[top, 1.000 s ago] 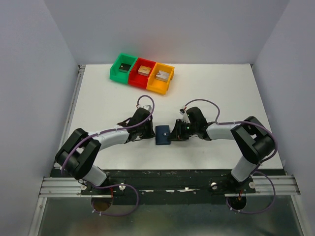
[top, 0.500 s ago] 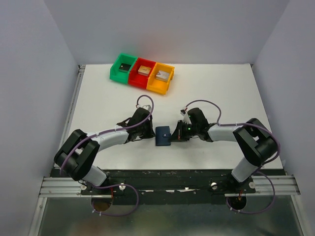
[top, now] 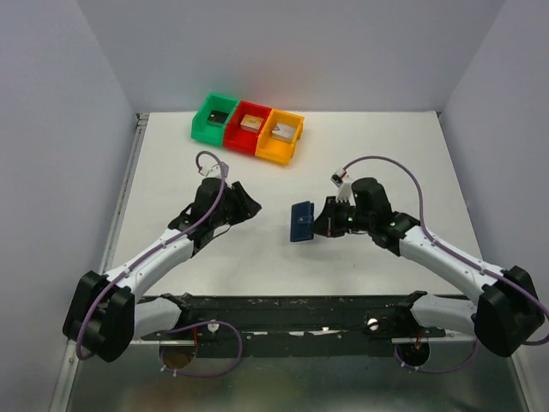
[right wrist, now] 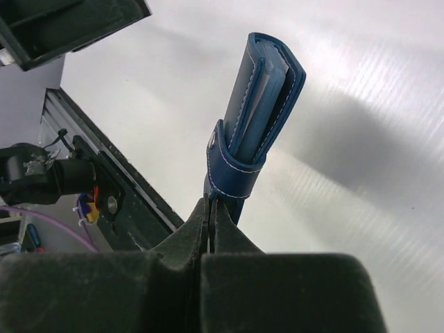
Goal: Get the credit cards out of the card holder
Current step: Pick up the card holder from the center of the board, then open the card holder.
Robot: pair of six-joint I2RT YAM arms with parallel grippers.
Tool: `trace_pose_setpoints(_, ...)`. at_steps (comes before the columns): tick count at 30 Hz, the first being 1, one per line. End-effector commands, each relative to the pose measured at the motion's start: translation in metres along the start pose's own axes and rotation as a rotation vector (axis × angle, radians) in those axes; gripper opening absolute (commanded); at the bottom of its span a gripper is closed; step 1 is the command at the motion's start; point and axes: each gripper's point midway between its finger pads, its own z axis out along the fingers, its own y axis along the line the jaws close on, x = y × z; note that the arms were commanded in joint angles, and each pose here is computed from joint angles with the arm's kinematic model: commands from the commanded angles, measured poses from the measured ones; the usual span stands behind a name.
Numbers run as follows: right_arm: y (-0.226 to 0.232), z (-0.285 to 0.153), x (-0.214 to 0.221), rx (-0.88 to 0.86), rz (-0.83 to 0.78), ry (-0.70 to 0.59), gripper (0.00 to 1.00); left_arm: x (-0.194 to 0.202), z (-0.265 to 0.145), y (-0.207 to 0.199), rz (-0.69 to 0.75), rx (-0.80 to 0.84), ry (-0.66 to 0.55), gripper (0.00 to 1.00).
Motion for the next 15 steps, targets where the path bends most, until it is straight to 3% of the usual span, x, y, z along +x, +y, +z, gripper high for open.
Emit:
trace_pose_setpoints(1,0.025,-0.032,-0.025,-0.011,-0.147,-0.05,0.0,-0.026,-0.021,-0.031,-0.043,0.182,-0.097,0.73)
trace_pose_setpoints(4,0.049,-0.048,-0.033,-0.085,-0.195,-0.059,0.0,-0.03,-0.034,-0.054,-0.002,0.329,-0.12,0.99)
trace_pose_setpoints(15,0.118,-0.088,-0.036,-0.377,-0.279,-0.049,0.0,-0.034,-0.102,-0.121,0.13,0.866,-0.225,0.99)
